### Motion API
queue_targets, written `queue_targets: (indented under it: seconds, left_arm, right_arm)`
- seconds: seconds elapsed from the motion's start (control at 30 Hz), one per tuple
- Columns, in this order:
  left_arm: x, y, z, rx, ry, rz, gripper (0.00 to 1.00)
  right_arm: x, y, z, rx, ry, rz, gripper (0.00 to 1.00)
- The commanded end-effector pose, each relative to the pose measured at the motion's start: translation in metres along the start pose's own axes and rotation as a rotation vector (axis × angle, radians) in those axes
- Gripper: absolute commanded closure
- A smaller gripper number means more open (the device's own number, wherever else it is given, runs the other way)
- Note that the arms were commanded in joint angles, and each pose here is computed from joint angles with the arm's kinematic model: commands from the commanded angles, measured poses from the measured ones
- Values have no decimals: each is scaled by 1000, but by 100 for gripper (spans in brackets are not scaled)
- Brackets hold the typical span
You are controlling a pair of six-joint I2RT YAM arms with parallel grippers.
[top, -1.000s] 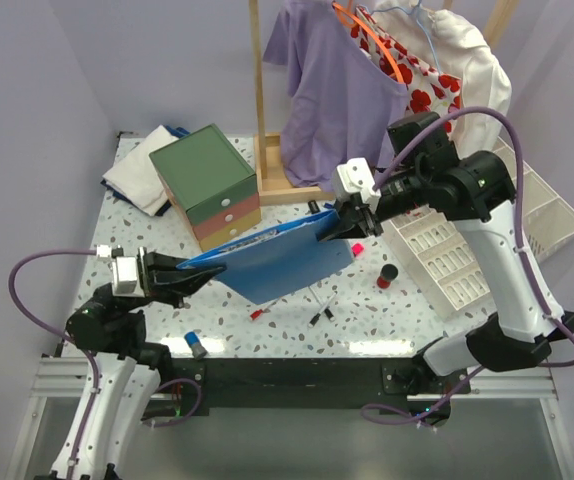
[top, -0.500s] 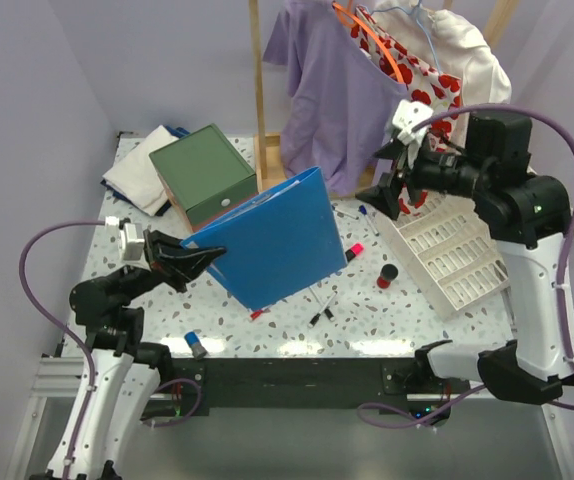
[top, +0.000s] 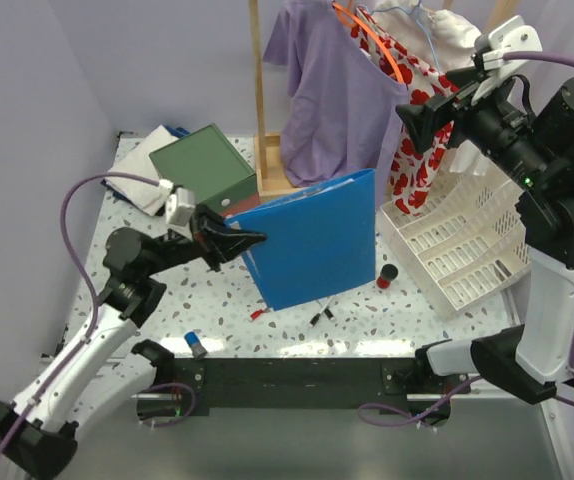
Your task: Organize the desk
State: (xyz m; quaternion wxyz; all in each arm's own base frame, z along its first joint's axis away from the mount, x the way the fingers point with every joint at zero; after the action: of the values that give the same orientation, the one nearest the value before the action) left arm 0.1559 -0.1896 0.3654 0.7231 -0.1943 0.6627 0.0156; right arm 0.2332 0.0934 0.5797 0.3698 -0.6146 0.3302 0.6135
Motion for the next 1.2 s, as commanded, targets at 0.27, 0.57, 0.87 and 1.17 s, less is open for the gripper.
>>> queue_targets:
  seconds: [0.27, 0.57, 0.87, 1.17]
  left_arm:
    - [-30, -153, 5, 27, -252, -116, 100]
    - [-37, -221, 19, 52, -287, -159, 100]
    - [-28, -274, 28, 57, -315, -170, 100]
    - [-14, -315, 41, 29, -335, -215, 100]
  right_arm:
    - [-35, 37, -43, 410, -31, -174, 3]
    - [-23, 57, -35, 388, -49, -144, 2]
    - [-4, 65, -29, 347, -31, -78, 1]
    - [-23, 85, -41, 469, 17, -113, 1]
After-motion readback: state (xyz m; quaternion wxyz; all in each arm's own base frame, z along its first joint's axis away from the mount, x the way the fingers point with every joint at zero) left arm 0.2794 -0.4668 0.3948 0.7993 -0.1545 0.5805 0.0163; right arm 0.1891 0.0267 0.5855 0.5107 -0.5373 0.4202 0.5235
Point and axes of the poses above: each gripper's point midway between its finger pads, its own y axis back along the fingers, its own z axis along the line the jaws close on, x = y × z, the point moved 5 cm from there along y, back along the fingers, and after that the axes turned 15 degrees about -y, right-handed, at the moved point
